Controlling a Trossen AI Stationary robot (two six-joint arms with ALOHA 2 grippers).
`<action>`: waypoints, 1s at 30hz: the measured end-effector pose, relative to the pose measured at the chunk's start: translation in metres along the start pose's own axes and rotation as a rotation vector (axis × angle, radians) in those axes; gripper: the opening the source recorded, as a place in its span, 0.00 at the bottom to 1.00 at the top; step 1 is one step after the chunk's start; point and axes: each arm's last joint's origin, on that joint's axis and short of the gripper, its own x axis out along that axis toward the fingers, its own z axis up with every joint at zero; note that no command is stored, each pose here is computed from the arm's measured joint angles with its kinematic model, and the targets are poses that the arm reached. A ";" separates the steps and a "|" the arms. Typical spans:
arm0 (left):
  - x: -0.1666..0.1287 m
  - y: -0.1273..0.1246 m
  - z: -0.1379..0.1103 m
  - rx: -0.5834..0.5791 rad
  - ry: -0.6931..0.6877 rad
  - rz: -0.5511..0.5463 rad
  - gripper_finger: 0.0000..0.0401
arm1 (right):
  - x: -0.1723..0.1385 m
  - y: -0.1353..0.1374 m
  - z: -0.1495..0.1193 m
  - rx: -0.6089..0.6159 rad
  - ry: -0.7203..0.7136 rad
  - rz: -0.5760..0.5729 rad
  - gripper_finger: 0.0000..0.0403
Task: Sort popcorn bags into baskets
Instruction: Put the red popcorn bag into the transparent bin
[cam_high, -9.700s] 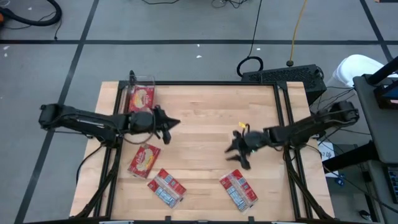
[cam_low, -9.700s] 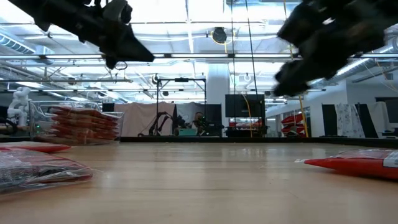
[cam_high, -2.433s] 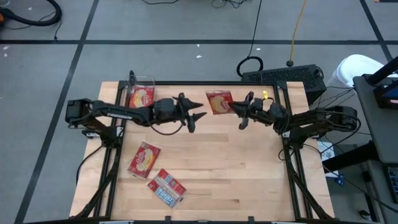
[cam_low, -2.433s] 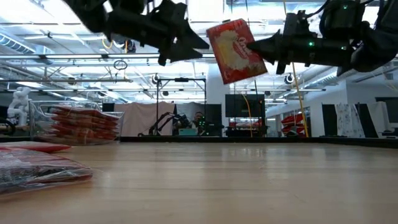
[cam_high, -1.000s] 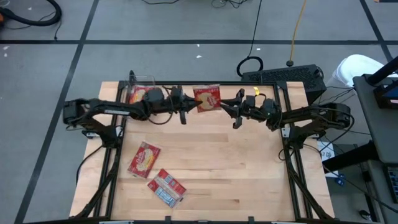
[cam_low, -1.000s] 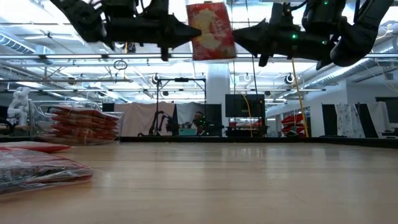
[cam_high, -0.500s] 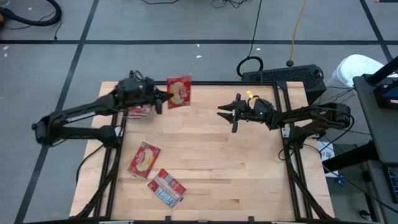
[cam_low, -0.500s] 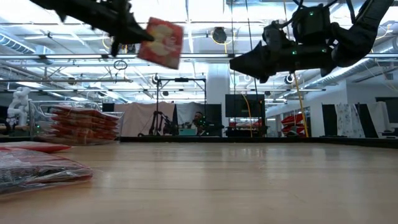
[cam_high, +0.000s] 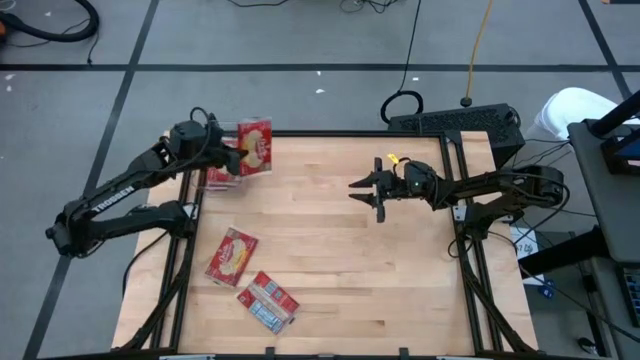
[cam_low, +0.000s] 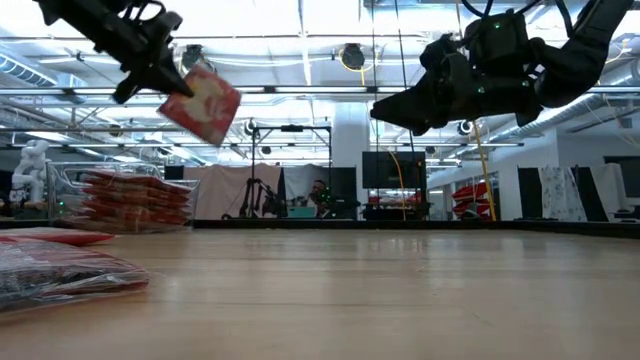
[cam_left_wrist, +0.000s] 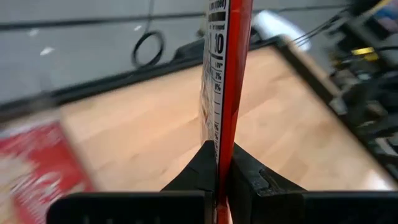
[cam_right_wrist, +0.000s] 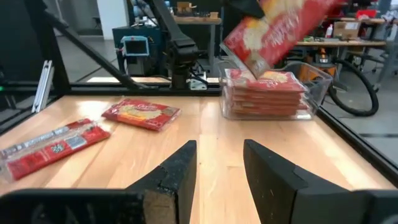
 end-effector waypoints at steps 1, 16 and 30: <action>0.000 0.004 -0.001 -0.008 0.015 0.024 0.05 | 0.000 0.001 0.000 -0.012 0.002 0.005 0.32; -0.047 0.021 0.016 -0.056 0.169 0.288 0.04 | 0.003 0.012 -0.006 -0.053 0.065 0.054 0.32; -0.036 0.043 0.011 -0.104 0.339 0.410 0.06 | 0.005 0.020 -0.006 -0.058 0.065 0.087 0.32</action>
